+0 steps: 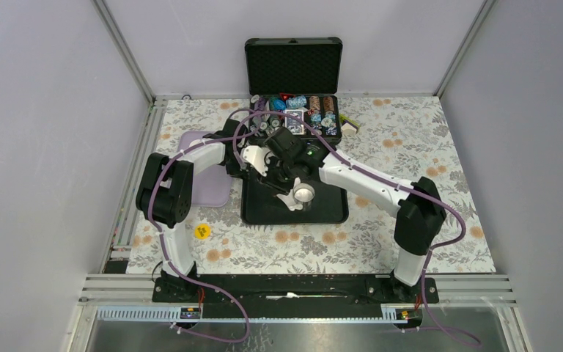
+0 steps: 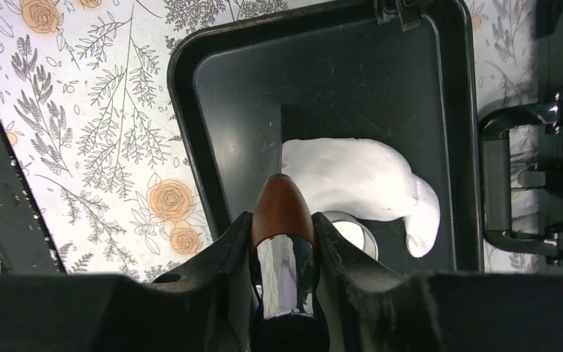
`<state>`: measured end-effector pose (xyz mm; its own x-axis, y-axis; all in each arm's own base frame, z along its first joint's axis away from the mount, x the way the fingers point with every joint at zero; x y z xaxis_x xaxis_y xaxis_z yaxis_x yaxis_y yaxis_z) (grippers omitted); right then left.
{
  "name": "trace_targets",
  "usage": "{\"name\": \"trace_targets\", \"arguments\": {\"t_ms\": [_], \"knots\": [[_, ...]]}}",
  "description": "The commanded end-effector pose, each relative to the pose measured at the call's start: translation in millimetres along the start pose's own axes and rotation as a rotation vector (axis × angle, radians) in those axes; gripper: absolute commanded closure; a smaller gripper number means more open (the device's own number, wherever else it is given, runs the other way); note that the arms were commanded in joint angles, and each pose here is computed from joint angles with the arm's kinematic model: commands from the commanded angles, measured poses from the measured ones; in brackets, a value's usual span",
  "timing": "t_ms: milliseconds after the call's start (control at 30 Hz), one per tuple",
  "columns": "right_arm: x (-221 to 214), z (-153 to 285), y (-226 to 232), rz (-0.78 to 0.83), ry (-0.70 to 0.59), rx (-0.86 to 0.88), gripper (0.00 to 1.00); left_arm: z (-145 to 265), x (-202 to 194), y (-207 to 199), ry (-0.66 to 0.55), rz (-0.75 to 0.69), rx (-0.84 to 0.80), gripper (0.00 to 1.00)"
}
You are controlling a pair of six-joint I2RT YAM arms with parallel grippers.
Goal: Roll out the dumpling wrappers from the dough
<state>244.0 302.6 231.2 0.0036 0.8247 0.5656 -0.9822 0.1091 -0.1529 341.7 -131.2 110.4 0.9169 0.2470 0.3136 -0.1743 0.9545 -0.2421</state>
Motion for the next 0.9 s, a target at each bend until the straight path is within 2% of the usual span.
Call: {"name": "trace_targets", "arguments": {"t_ms": [0, 233, 567, 733, 867], "knots": [[19, 19, -14, 0.192, -0.131, -0.146, 1.0, -9, -6, 11, 0.015, -0.014, 0.073, 1.0], [31, 33, -13, 0.242, -0.2, -0.132, 1.0, -11, -5, 11, 0.016, -0.025, 0.073, 1.0], [37, 44, -19, 0.286, -0.187, -0.23, 1.0, -11, -6, 9, 0.028, -0.025, 0.052, 1.0], [49, 68, -25, 0.176, -0.207, -0.301, 1.0, -9, -4, 8, 0.026, -0.035, 0.042, 1.0], [39, 94, -42, -0.027, -0.269, -0.295, 1.0, -8, -1, 4, 0.042, -0.081, -0.013, 1.0]]}}
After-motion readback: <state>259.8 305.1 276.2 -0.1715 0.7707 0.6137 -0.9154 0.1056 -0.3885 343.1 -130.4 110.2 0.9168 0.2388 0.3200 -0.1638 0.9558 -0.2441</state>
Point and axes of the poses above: each gripper's point midway between its finger pads, its own z axis back along the fingers, its own y axis along the line the jaws close on, x = y × z, the point moved 10 cm from there along z, back along the fingers, and after that the axes turned 7 degrees about z, right-handed, at the moved point
